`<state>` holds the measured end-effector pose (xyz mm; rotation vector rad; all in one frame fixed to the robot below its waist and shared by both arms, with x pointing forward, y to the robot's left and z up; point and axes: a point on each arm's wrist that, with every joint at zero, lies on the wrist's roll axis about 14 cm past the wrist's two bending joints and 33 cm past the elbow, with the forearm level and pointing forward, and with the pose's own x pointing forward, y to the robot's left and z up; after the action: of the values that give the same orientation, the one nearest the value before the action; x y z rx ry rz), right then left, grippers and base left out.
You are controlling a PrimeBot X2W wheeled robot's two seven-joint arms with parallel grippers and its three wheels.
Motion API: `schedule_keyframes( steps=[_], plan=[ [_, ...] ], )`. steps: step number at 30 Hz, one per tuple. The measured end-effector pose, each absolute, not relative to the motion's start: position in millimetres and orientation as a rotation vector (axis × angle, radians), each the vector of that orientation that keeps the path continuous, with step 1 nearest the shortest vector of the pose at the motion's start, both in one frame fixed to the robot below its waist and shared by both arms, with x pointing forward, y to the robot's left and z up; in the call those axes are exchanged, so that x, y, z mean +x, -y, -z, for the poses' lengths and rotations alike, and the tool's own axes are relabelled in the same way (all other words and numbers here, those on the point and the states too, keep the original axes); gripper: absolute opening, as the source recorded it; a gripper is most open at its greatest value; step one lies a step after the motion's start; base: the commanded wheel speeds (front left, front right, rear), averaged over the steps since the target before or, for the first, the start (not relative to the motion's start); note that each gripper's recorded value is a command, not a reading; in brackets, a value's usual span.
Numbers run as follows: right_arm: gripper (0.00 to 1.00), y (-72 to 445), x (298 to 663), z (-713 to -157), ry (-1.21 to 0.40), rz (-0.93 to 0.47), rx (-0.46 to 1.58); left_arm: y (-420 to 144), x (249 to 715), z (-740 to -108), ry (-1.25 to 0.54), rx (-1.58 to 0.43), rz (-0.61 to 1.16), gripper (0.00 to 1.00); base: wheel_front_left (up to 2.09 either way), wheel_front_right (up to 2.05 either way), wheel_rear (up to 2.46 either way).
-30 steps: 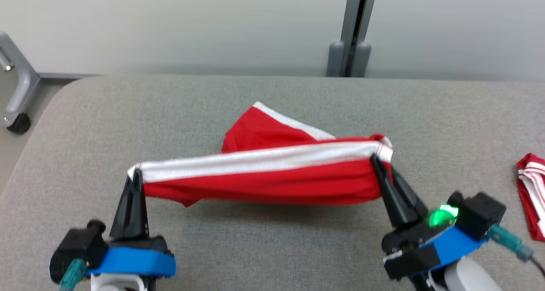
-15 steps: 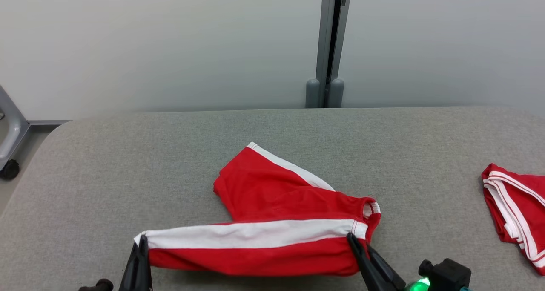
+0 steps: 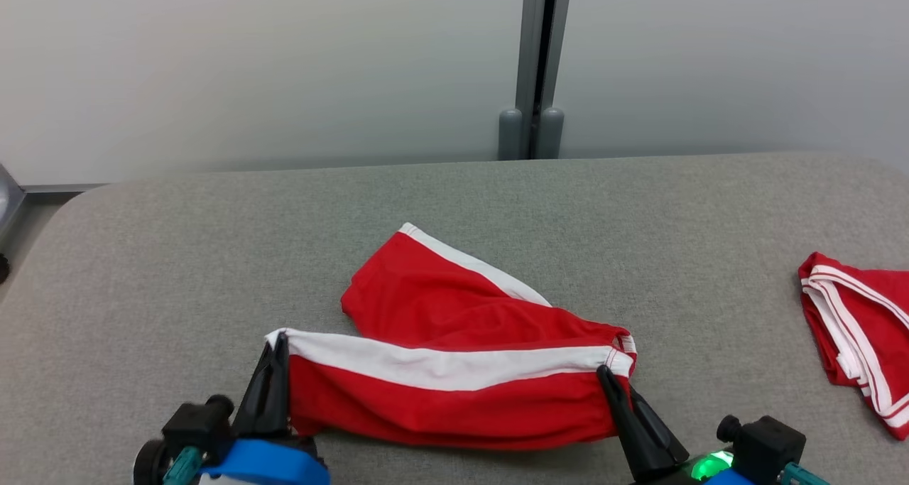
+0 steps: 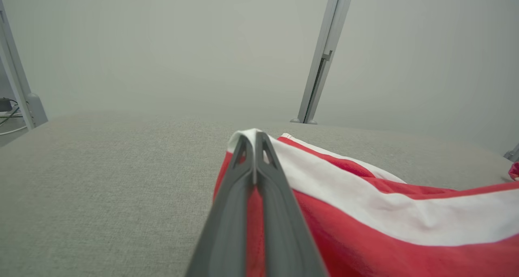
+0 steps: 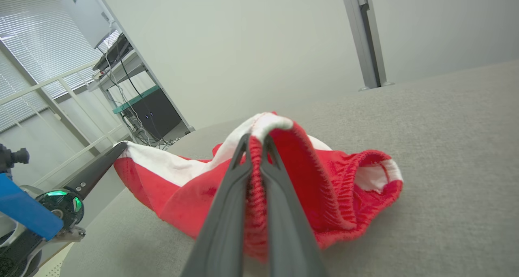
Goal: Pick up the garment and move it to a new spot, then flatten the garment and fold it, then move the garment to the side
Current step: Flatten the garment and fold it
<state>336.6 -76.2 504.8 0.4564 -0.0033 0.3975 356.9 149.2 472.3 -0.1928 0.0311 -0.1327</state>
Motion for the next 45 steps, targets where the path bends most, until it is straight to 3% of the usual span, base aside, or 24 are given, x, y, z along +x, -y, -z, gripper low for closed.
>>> schedule_keyframes(
  steps=[10, 16, 26, 40, 41, 42, 43, 45],
  plan=[
    [0.00, 115, 378, -489, -0.007, -0.212, 0.544, -86, 456, -463, -0.138, -0.043, 0.434, 0.00, 0.00, 0.00, 0.00],
    [0.00, 130, 403, -481, -0.008, -0.144, 0.563, -76, 503, -448, -0.245, 0.040, 0.509, 0.00, 0.00, 0.00, 0.00],
    [0.00, 134, 420, -451, -0.092, -0.105, 0.585, -67, 531, -415, -0.377, 0.094, 0.563, 0.00, 0.00, 0.00, 0.00],
    [0.00, 129, 412, -416, -0.205, -0.088, 0.587, -66, 524, -387, -0.425, 0.071, 0.560, 0.00, 0.00, 0.00, 0.00],
    [0.00, 130, 411, -415, -0.208, -0.087, 0.585, -66, 523, -386, -0.424, 0.067, 0.558, 0.08, 0.00, 0.00, 0.00],
    [0.49, 130, 411, -415, -0.207, -0.085, 0.581, -66, 522, -387, -0.417, 0.057, 0.552, 0.75, 0.00, 0.00, 0.00],
    [1.00, 131, 411, -416, -0.206, -0.084, 0.578, -66, 522, -388, -0.413, 0.054, 0.549, 1.00, 0.00, 0.00, 0.00],
    [1.00, 133, 411, -418, -0.200, -0.080, 0.573, -67, 520, -390, -0.407, 0.045, 0.539, 1.00, 0.00, 0.00, 0.00]
  ],
)
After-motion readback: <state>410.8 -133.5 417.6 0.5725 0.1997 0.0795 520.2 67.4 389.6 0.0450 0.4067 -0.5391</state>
